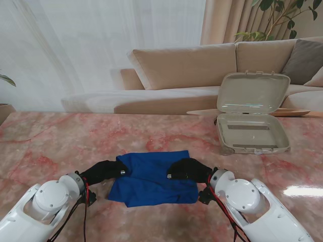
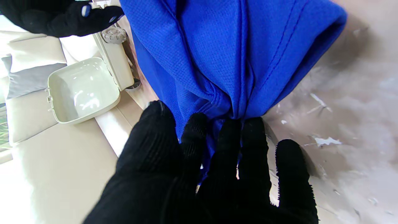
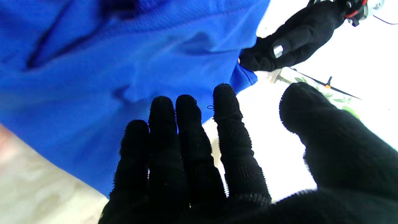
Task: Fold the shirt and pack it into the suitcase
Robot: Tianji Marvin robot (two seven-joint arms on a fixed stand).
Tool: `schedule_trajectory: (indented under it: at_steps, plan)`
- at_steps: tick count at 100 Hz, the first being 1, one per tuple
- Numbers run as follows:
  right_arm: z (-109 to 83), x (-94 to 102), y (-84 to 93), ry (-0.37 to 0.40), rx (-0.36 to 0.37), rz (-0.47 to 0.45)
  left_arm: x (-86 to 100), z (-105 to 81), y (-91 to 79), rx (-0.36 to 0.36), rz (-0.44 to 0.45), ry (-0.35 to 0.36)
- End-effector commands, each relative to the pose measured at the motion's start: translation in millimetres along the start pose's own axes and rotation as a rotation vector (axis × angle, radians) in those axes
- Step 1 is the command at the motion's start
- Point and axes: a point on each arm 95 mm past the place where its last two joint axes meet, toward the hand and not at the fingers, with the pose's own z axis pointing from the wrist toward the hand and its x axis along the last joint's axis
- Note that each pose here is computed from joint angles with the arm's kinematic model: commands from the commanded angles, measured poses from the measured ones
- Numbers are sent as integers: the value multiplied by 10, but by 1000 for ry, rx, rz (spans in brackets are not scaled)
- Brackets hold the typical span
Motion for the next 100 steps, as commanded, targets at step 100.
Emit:
schedule_trajectory:
  at_steps: [100]
  plan:
    - [-127,-357,531,-468,-22,-323,-24,-227,48,61,28,-19]
